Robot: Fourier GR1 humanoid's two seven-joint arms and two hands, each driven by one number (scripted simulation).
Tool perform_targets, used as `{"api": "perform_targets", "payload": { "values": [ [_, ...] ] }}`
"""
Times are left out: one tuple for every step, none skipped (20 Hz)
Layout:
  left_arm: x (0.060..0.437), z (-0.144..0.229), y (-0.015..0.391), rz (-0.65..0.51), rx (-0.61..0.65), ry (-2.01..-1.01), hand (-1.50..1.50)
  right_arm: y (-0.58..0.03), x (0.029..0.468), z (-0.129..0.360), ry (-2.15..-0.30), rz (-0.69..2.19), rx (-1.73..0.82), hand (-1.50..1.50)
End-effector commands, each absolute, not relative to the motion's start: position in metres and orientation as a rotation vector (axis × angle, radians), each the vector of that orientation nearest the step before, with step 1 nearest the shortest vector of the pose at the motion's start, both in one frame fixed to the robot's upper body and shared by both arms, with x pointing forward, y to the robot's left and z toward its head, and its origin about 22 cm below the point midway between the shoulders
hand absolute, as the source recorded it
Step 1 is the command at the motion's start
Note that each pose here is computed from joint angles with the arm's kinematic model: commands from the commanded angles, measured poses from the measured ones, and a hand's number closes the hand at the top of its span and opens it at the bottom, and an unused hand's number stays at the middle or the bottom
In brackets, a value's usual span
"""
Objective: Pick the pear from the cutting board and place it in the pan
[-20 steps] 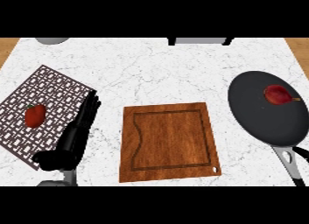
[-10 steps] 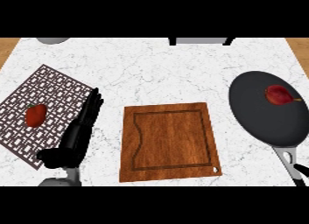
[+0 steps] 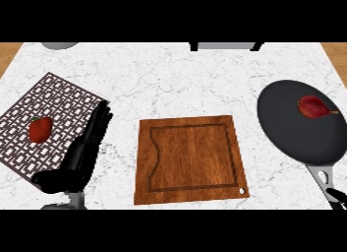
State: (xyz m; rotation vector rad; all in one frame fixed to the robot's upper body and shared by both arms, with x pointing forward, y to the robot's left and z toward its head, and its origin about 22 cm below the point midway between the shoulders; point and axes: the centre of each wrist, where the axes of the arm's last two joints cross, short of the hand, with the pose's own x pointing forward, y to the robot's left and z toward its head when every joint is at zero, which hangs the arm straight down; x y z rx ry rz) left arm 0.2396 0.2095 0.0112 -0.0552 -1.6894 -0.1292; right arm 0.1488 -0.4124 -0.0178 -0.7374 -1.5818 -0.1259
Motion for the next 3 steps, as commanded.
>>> {"api": "perform_targets", "payload": {
  "values": [
    [0.237, 0.002, 0.212, -0.135, -0.062, -1.703, 0.00, -0.412, 0.142, -0.026, -1.570, -0.099, -0.829, -1.50],
    [0.250, 0.004, 0.212, -0.131, -0.087, -1.690, 0.00, -0.418, 0.148, -0.014, -1.589, -0.091, -0.828, -1.50],
    [0.238, -0.005, 0.210, -0.134, -0.075, -1.681, 0.00, -0.422, 0.164, -0.021, -1.575, -0.077, -0.862, -1.50]
  ]
}}
